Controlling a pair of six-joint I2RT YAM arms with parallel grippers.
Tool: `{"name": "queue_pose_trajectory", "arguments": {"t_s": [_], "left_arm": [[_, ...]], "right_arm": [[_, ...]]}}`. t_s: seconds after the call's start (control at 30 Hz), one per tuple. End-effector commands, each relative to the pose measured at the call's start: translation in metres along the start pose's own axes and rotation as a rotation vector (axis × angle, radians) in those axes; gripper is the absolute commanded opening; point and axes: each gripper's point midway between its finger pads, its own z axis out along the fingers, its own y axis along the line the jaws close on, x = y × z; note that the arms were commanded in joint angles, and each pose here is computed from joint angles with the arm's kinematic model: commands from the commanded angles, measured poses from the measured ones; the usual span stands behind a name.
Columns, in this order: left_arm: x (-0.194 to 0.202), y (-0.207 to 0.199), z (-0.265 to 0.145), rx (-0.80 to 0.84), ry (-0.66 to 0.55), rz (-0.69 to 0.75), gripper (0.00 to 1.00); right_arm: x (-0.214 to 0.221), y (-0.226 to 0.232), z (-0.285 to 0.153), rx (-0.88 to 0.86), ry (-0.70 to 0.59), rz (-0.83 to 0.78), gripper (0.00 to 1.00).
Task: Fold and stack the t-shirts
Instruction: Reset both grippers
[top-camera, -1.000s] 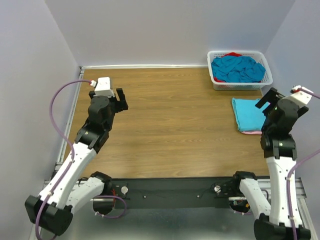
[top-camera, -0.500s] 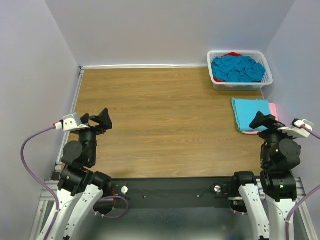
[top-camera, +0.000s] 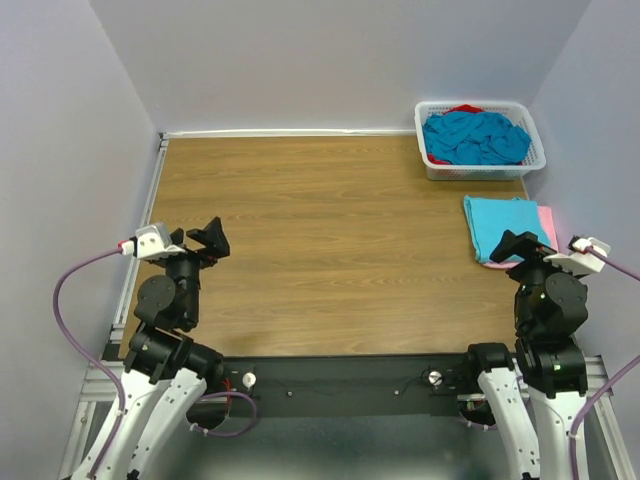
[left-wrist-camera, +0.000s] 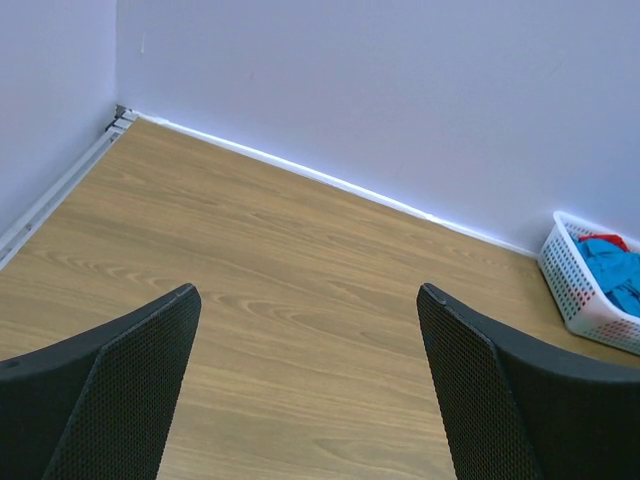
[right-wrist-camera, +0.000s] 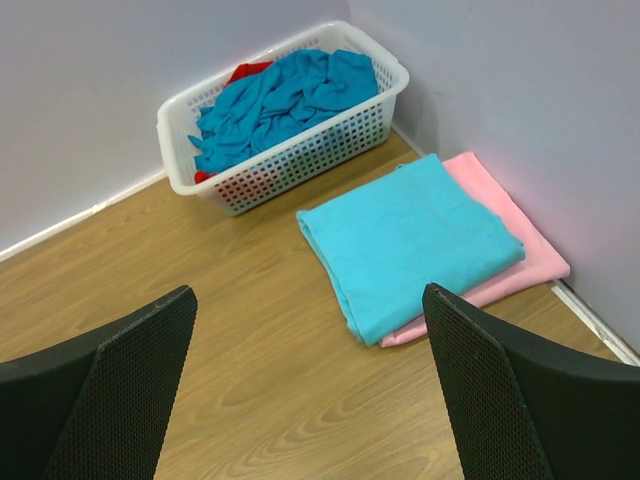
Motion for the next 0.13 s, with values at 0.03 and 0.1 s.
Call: {"name": "queue_pose_trajectory", "arguments": {"t_s": [0.03, 0.1], "left_arm": [[-0.0073, 0.0012, 0.0034, -0.016, -0.033, -0.01, 0.97], [-0.0069, -0.0002, 0.0037, -0.01, -0.029, -0.007, 0.97]], "right_arm": [[0.0012, -0.0051, -0.0013, 0.027, -0.001, 0.007, 1.0], [0.0024, -0.0033, -0.0009, 0.016, 0.006, -0.005, 1.0]]}}
